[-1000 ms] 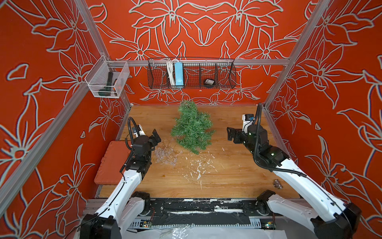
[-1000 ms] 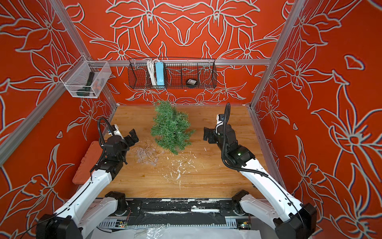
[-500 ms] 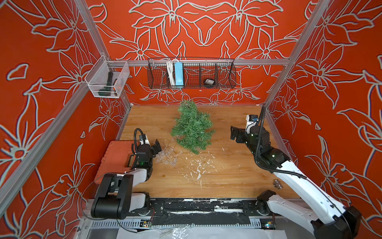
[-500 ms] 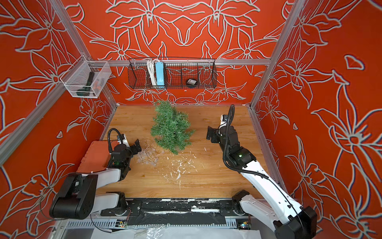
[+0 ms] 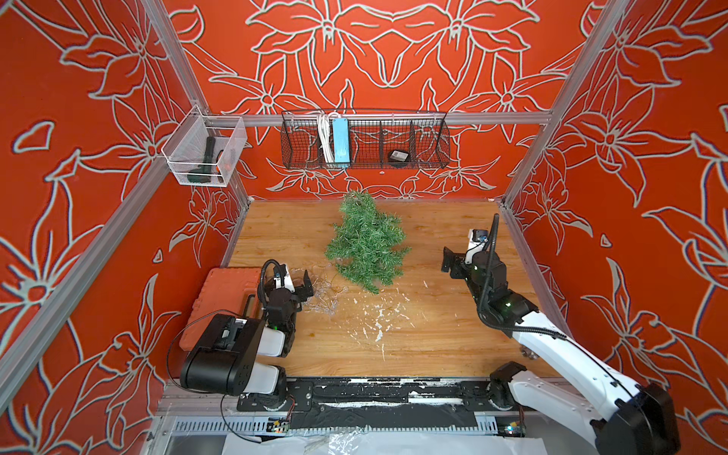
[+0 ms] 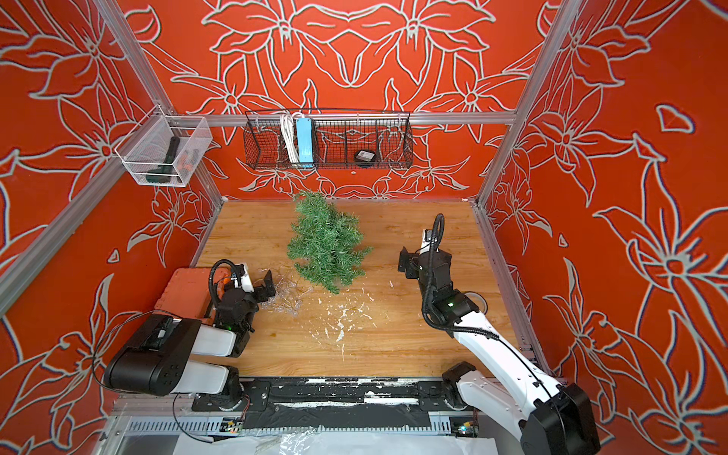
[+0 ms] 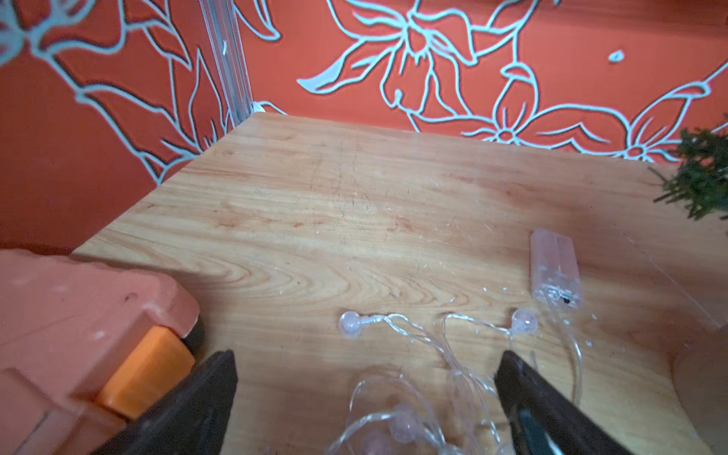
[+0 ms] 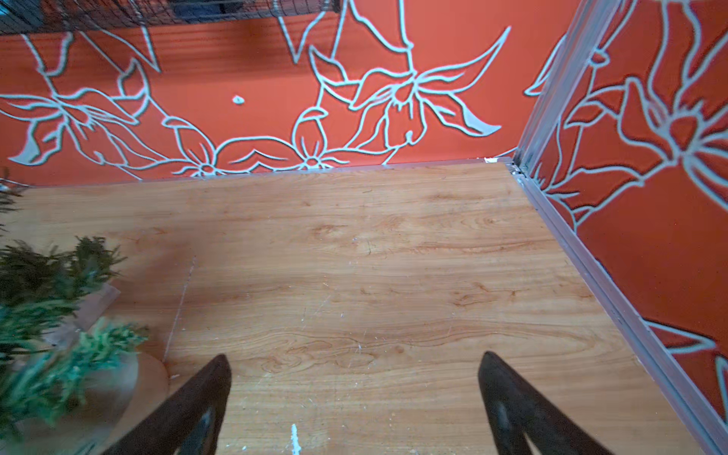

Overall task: Remove string lights from the small christmas tree
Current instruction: Reset both arms

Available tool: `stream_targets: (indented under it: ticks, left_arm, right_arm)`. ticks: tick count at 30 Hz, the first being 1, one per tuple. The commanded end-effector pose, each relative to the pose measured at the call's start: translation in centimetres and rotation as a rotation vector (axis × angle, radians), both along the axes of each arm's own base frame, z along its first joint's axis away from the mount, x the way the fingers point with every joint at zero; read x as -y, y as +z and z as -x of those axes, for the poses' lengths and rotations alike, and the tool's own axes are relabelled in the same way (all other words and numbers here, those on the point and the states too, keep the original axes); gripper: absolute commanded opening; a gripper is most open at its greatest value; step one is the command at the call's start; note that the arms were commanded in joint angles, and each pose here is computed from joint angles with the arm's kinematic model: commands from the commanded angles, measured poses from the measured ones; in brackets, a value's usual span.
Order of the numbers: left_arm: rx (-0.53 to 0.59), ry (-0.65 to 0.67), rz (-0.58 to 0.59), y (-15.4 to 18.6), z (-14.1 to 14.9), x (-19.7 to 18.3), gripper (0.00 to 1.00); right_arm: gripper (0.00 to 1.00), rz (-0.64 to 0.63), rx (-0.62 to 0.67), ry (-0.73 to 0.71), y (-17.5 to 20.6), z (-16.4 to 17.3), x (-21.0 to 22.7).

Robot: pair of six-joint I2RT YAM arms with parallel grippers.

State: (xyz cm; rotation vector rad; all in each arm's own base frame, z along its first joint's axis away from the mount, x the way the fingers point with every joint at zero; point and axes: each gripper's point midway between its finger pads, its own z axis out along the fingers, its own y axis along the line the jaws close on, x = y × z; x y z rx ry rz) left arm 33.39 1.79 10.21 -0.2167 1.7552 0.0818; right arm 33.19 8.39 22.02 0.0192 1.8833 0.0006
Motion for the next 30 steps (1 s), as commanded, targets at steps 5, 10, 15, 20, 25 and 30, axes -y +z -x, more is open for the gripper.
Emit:
stream_targets:
  ticks: [5,10,15,20,25,30]
  left_arm:
    - [0.053,0.010,-0.019,1.6,-0.3,-0.1,0.99]
    - [0.048,0.009,-0.019,1.5,-0.3,0.0,0.99]
    - [0.049,0.012,-0.038,1.6,-0.4,0.2,0.99]
    - [0.047,0.013,-0.038,1.5,-0.4,0.2,0.99]
    - [0.048,0.013,-0.038,1.6,-0.4,0.2,0.99]
    - [0.046,0.012,-0.038,1.5,-0.5,0.2,0.99]
  right_arm:
    - [0.98,0.192,0.051,-0.178,-1.2,-0.8,6.5]
    - [0.98,0.262,-0.037,-0.136,-7.3,-1.6,7.6]
    - [0.98,0.301,-0.043,-0.131,-9.5,-2.6,8.1]
    - [0.98,0.198,-0.049,-0.095,-12.1,-3.3,9.4]
    - [0.98,0.185,-0.034,-0.094,-12.3,-4.1,9.5]
    - [0.98,0.180,-0.065,-0.105,-12.3,-3.9,9.8]
